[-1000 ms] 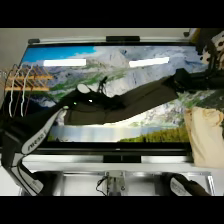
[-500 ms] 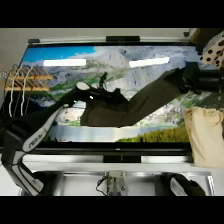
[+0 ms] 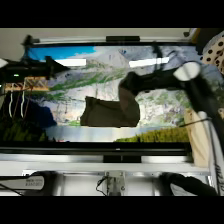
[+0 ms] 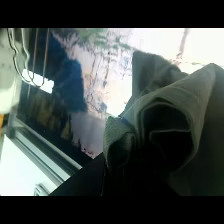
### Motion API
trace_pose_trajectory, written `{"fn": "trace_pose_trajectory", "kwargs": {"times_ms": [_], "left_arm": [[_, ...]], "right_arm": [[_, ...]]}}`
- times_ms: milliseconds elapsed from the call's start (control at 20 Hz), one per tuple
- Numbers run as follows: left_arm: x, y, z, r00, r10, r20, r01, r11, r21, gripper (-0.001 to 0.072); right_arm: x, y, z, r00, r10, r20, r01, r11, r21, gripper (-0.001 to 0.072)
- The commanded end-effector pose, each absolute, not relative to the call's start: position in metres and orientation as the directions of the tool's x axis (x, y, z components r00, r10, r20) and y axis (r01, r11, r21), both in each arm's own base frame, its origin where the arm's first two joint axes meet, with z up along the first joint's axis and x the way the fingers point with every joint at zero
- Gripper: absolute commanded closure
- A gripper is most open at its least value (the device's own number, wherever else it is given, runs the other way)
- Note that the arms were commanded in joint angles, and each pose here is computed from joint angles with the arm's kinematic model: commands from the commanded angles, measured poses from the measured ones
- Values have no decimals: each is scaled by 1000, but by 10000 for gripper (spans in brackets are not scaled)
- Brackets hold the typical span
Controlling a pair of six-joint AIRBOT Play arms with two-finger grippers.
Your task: Fold the shirts.
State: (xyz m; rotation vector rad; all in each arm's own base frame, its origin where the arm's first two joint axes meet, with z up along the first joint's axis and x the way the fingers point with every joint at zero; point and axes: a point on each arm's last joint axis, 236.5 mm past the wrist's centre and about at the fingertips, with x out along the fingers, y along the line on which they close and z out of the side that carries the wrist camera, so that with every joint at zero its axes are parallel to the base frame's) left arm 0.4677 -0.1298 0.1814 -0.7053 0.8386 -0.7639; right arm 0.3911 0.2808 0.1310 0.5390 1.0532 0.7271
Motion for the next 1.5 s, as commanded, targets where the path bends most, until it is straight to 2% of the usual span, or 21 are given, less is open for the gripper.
{"fn": "trace_pose_trajectory", "kwargs": {"times_ms": [0,250,400,450,500,550,650,750,900,950,1000,1050,1150,1250,1450], "left_arm": [[440,-70,223,529,-759,-379,314,591,-743,674],[426,-66,234,538,-747,-390,335,615,-714,674],[427,-70,231,528,-751,-395,347,616,-707,674],[427,-72,230,524,-754,-396,349,614,-708,674],[427,-73,230,522,-755,-396,355,615,-704,674],[427,-73,230,522,-755,-396,355,615,-704,674],[427,-72,230,523,-755,-396,355,615,-704,674],[426,-73,230,520,-756,-397,356,614,-704,674],[426,-73,230,520,-756,-397,358,615,-702,674],[426,-73,230,520,-756,-397,359,615,-702,673],[426,-73,230,520,-756,-397,359,615,-702,673],[426,-73,230,520,-757,-397,364,616,-698,673],[426,-73,230,521,-756,-396,370,618,-694,674],[427,-73,231,523,-755,-395,369,619,-693,673],[427,-73,231,523,-755,-395,369,619,-693,673]], "right_arm": [[390,358,64,238,766,-597,-292,642,709,641],[386,424,28,149,813,-562,-274,580,767,641],[382,441,13,134,815,-564,-236,579,780,640],[380,444,6,122,813,-569,-215,581,785,564],[377,445,-1,109,810,-576,-207,585,784,227],[373,445,-4,90,808,-583,-209,588,782,45],[376,427,-2,68,795,-603,-215,602,769,45],[386,381,2,60,740,-670,-235,663,711,45],[399,248,-13,52,473,-880,-172,872,459,45],[394,195,-21,9,352,-936,-128,929,348,45],[384,155,-26,-57,285,-957,-86,954,289,44],[377,135,-30,-101,278,-955,-47,958,284,44],[377,126,-41,-102,325,-940,11,946,325,43],[381,140,-54,-80,389,-918,30,921,388,43],[380,178,-85,-127,466,-876,25,884,467,44]]}}
